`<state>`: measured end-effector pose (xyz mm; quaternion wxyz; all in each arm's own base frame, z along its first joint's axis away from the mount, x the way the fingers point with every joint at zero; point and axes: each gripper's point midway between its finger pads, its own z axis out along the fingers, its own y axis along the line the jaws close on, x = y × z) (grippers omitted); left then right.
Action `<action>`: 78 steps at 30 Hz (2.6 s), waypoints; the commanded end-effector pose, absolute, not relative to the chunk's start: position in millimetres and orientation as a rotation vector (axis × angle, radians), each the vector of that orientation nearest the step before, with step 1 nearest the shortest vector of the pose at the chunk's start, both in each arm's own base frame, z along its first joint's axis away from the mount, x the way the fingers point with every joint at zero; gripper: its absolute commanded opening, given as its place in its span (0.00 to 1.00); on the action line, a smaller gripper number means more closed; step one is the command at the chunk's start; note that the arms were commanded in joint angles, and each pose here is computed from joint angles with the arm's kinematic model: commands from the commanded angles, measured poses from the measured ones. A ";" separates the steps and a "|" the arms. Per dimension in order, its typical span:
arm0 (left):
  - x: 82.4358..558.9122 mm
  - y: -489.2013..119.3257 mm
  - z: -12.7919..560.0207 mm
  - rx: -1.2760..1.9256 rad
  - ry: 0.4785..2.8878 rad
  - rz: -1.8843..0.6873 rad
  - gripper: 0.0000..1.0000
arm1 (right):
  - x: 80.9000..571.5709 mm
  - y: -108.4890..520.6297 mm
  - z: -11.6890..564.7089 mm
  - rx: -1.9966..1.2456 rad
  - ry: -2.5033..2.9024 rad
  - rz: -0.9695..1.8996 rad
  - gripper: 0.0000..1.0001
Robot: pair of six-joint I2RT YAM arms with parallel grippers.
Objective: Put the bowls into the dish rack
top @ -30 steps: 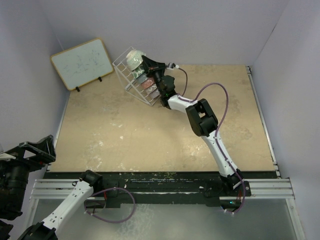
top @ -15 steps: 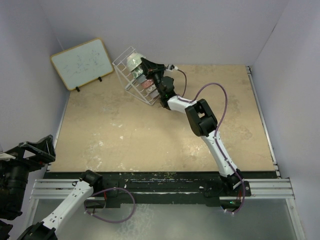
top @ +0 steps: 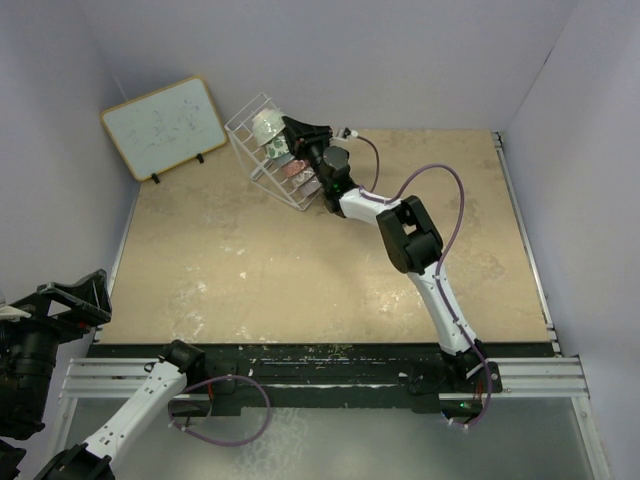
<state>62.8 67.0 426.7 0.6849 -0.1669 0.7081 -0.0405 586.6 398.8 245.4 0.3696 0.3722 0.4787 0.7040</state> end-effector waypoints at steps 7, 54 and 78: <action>63.9 69.1 431.2 -0.389 1.568 -0.096 0.99 | 590.3 401.5 299.4 0.883 1.278 1.755 0.37; 60.6 71.3 426.7 -0.397 1.568 -0.103 0.99 | 544.5 368.4 293.7 0.857 1.432 1.652 0.41; 103.9 26.3 403.6 -0.248 1.755 -0.152 0.99 | 505.9 325.5 295.4 0.669 1.517 1.319 0.42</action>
